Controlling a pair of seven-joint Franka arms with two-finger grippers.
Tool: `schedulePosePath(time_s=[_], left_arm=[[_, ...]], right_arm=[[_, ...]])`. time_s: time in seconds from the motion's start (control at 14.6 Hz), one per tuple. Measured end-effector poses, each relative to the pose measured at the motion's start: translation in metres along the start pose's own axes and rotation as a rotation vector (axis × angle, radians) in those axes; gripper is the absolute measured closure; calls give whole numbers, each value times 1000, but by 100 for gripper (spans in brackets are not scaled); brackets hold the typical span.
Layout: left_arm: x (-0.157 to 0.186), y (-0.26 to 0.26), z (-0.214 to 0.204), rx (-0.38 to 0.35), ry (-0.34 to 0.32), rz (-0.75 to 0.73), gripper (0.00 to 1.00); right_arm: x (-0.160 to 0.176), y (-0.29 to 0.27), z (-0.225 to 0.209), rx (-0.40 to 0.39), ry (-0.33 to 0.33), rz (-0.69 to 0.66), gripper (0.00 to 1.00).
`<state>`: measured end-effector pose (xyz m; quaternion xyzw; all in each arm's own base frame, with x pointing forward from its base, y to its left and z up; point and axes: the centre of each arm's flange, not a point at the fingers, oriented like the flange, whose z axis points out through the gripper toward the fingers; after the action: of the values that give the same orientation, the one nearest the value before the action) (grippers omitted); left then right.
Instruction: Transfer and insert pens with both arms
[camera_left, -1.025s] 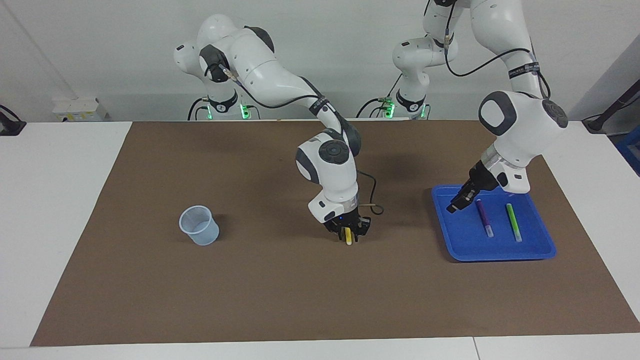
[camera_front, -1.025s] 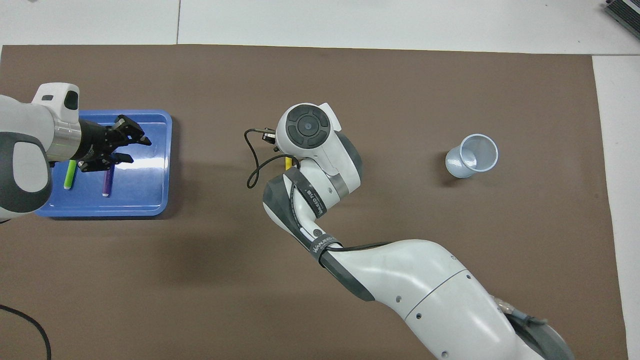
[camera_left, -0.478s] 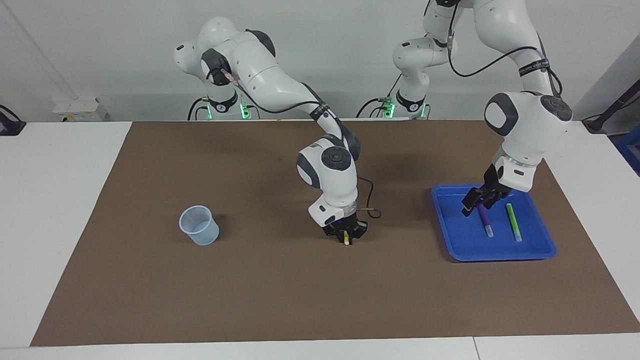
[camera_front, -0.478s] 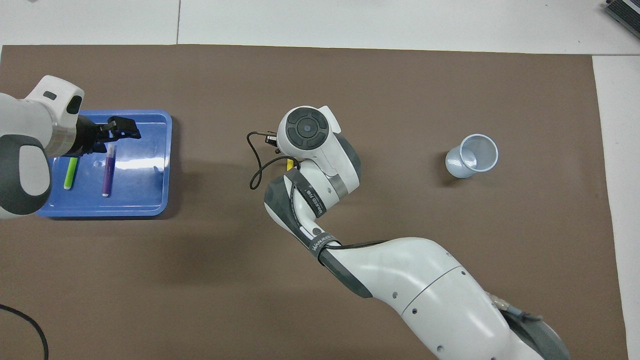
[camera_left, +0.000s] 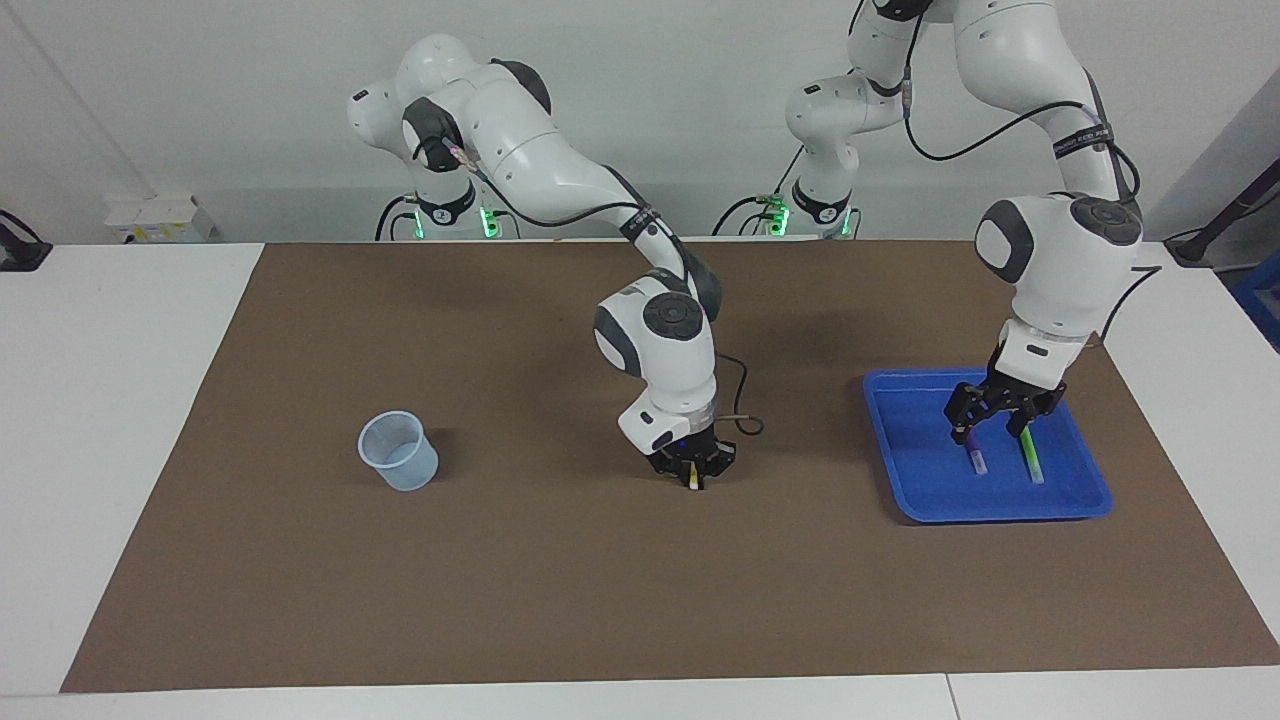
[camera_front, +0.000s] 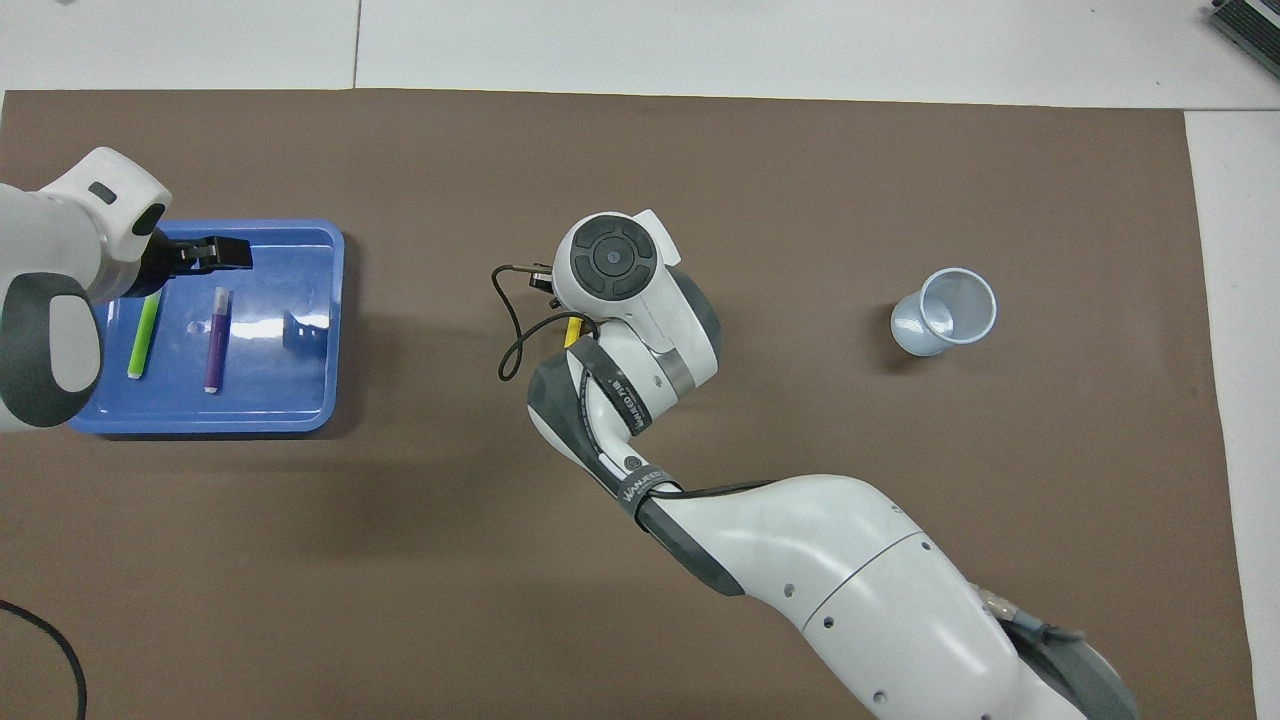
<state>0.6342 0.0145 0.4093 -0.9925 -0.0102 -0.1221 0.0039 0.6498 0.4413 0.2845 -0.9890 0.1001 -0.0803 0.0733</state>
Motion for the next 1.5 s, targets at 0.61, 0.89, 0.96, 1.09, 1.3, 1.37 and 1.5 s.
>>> schedulePosePath(time_s=[0.61, 0.89, 0.96, 1.09, 1.3, 1.37, 1.5], left_arm=[[12, -32, 46, 67, -32, 101, 15], [10, -37, 67, 61, -61, 109, 19], [8, -41, 71, 60, -69, 105, 19], [3, -52, 80, 60, -96, 102, 20], [-6, -57, 88, 58, -139, 112, 27], [-10, -55, 92, 56, -150, 114, 27], [-15, -55, 96, 54, -166, 116, 28]], right_arm=[[83, 75, -117, -125, 43, -232, 79], [107, 129, -207, -228, 30, -382, 79], [109, 140, -221, -261, 29, -408, 79], [111, 159, -236, -374, 48, -460, 79], [105, 177, -233, -516, 53, -513, 79], [103, 185, -232, -565, 56, -528, 79], [102, 196, -231, -639, 69, -554, 79]])
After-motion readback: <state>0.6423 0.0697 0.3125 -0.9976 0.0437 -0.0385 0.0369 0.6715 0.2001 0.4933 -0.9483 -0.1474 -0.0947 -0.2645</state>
